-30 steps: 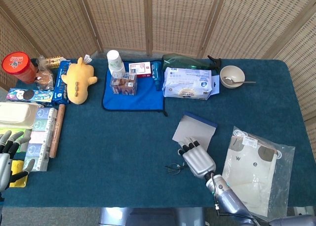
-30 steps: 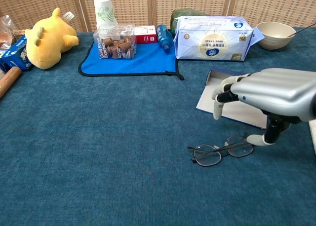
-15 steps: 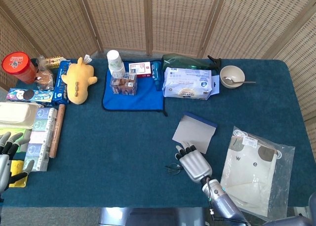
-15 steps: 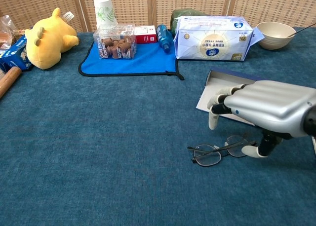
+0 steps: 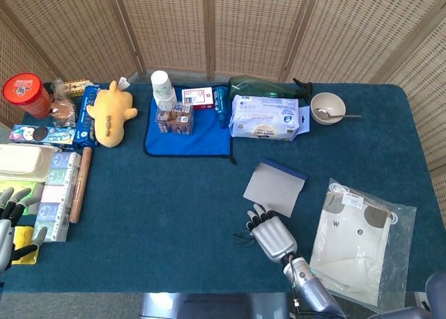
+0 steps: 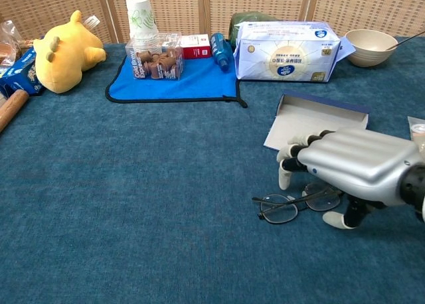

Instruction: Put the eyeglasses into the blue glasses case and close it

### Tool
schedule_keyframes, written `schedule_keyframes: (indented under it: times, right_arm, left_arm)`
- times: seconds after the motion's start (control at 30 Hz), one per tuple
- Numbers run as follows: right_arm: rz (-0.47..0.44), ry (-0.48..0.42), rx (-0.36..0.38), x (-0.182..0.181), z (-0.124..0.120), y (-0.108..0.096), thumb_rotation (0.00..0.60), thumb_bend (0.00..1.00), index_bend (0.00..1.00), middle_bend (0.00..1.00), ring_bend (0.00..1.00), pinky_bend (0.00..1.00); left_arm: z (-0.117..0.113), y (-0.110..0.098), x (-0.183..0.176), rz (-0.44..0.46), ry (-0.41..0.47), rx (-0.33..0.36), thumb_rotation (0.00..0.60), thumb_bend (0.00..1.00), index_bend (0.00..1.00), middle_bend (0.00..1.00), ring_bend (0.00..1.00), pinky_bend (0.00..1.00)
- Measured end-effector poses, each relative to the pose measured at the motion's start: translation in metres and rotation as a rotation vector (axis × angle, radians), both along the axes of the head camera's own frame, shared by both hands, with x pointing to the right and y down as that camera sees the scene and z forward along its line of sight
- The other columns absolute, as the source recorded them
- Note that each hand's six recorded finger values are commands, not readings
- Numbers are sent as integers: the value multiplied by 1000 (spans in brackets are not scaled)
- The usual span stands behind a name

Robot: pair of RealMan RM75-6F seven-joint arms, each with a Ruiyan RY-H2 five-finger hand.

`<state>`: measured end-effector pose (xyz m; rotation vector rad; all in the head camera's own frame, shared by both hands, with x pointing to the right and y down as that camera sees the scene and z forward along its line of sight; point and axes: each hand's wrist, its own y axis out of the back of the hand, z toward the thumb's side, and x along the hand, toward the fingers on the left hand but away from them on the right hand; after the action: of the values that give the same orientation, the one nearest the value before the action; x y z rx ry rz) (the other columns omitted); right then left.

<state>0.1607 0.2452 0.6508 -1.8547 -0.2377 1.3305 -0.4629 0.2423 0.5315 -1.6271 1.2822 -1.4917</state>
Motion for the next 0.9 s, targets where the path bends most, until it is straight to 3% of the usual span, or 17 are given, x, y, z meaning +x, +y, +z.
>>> schedule_keyframes:
  times: [0.4,0.9]
  right_arm:
    - [-3,-25,-12,-10,6,0,600,323,335,192,74,142]
    - [9,-90,-17,-25,9,-9,600,340,478,305,202,216]
  left_arm:
    - [0,2,-5,-10,-4,2,600,296,229,144,5,0]
    - [-4,4,-11,-27,-9,20,600,295,217,137,0,0]
